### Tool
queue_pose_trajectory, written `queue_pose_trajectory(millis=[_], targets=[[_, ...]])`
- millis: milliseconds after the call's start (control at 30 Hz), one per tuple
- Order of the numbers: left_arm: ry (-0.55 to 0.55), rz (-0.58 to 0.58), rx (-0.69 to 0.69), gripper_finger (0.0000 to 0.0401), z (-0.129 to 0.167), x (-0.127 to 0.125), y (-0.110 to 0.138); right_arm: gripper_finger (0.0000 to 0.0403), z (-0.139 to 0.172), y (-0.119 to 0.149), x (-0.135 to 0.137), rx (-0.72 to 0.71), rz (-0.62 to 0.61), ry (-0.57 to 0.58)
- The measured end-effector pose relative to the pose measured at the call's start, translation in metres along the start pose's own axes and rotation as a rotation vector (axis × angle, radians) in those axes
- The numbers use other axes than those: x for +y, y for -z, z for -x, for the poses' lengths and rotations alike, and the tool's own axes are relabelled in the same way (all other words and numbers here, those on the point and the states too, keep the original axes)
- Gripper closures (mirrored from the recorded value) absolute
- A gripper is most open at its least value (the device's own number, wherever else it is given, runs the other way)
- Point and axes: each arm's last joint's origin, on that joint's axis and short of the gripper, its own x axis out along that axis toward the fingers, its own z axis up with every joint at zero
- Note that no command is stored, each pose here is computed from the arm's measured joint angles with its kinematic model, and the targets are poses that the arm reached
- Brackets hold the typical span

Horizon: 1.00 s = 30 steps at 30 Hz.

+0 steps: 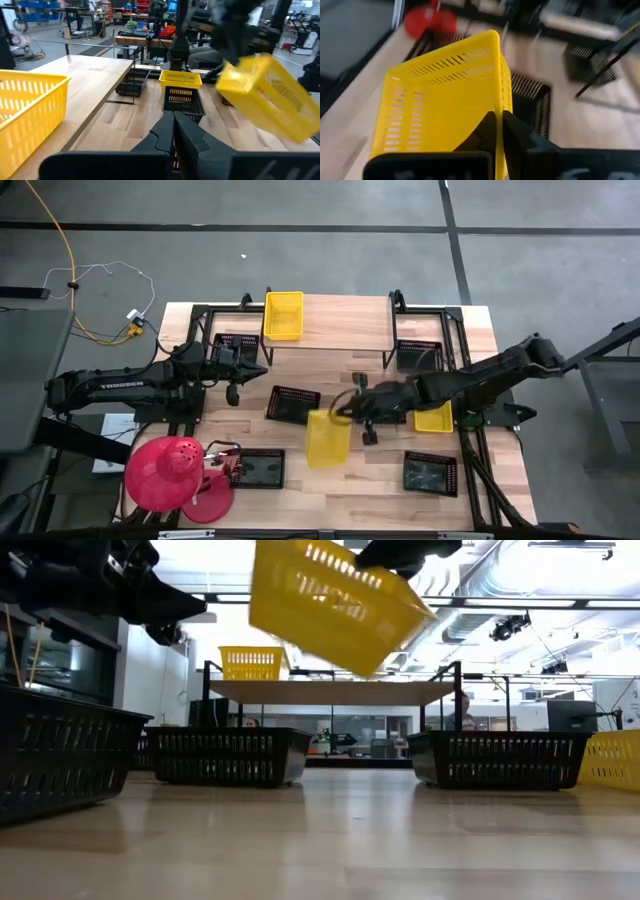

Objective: Stack baskets on shelf by color
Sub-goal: Stack the bottom yellow bin on the yellow bin on the shelf

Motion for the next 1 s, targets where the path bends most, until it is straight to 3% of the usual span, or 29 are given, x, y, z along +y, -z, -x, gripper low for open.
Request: queue_pose_trajectory(millis=[200, 433, 633, 1000], targets=[[0.061, -0.028, 0.001, 0.0401, 0.0, -0.002, 0.0, 0.0402, 0.015, 0.009, -0.056, -0.248, -0.03, 0.146], [0.047, -0.022, 0.0, 0.0401, 0.0, -0.001, 0.0, 0.0402, 0.036, -0.041, -0.139, -0.257, 0.024, 0.303], [0.046, -0.02, 0.0, 0.0401, 0.0, -0.001, 0.0, 0.0402, 0.032, -0.081, -0.205, -0.22, 0.039, 0.267], [0.046, -0.021, 0.0, 0.0401, 0.0, -0.001, 0.0, 0.0403, -0.016, -0.097, -0.293, -0.047, 0.008, 0.2]])
